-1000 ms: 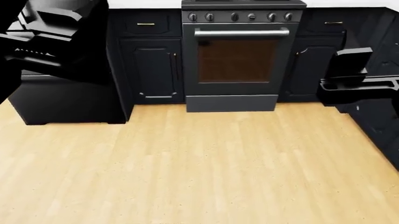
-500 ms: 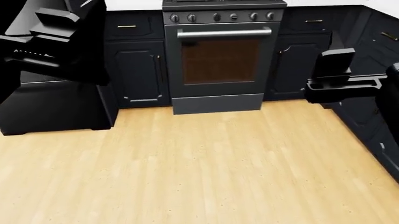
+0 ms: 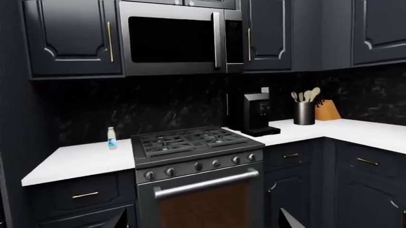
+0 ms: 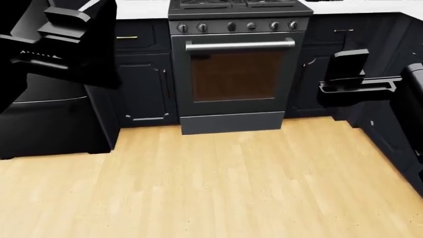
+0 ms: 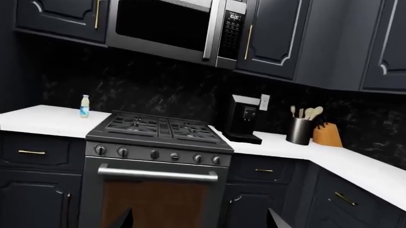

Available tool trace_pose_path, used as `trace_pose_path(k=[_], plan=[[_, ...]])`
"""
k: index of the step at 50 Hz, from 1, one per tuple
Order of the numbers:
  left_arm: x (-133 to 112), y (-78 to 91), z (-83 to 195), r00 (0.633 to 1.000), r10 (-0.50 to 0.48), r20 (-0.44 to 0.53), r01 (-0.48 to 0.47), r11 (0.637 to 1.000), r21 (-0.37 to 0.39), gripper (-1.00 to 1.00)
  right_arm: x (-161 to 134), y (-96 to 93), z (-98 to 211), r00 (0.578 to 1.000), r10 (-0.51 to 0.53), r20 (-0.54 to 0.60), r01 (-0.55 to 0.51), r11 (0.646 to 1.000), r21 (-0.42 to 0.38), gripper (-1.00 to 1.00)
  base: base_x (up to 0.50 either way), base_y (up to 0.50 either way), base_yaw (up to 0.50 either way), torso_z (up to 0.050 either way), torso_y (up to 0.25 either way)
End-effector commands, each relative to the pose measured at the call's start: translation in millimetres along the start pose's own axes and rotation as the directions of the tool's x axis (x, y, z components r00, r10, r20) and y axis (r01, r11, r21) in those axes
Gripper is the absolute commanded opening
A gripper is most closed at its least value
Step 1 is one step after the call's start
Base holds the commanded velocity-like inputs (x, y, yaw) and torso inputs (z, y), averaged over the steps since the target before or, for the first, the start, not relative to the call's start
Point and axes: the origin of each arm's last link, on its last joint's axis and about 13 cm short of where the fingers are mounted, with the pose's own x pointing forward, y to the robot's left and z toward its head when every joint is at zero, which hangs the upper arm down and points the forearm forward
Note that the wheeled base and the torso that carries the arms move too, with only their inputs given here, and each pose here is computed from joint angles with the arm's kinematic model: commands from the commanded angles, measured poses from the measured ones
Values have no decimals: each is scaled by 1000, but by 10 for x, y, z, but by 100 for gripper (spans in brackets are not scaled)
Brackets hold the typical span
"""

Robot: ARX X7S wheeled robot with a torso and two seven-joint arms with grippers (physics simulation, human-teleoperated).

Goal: Move the drinks to the dining counter.

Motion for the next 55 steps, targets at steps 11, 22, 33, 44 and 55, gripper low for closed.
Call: trace_pose_path(k=[11, 22, 33, 44, 55], plan=[[25, -18, 1, 1000, -9, 3, 9, 1000, 6, 100, 11, 12, 64, 1000, 12, 8, -12, 1000, 21, 100, 487, -166, 0, 0, 2], [25, -20, -9, 1000, -10, 3, 10, 1000, 4, 100, 18, -19, 187, 1000, -15, 4, 15, 999, -38, 100, 475, -309, 0, 0, 2], [9, -25, 14, 1000, -9, 4, 9, 1000, 9, 100, 61, 45, 235, 1000, 0, 14, 1, 999, -50, 100, 426, -413, 0, 0, 2], [13, -16, 18, 1000, -5, 9, 5, 1000, 5, 100, 67, 52, 287, 999, 26, 48, -25, 1000, -13, 100, 413, -413, 0, 0, 2], [31, -16, -7, 1000, -8, 4, 8, 1000, 1, 100, 123, 115, 291, 996, 49, 76, -43, 996, -76, 100, 492, -96, 0, 0, 2]])
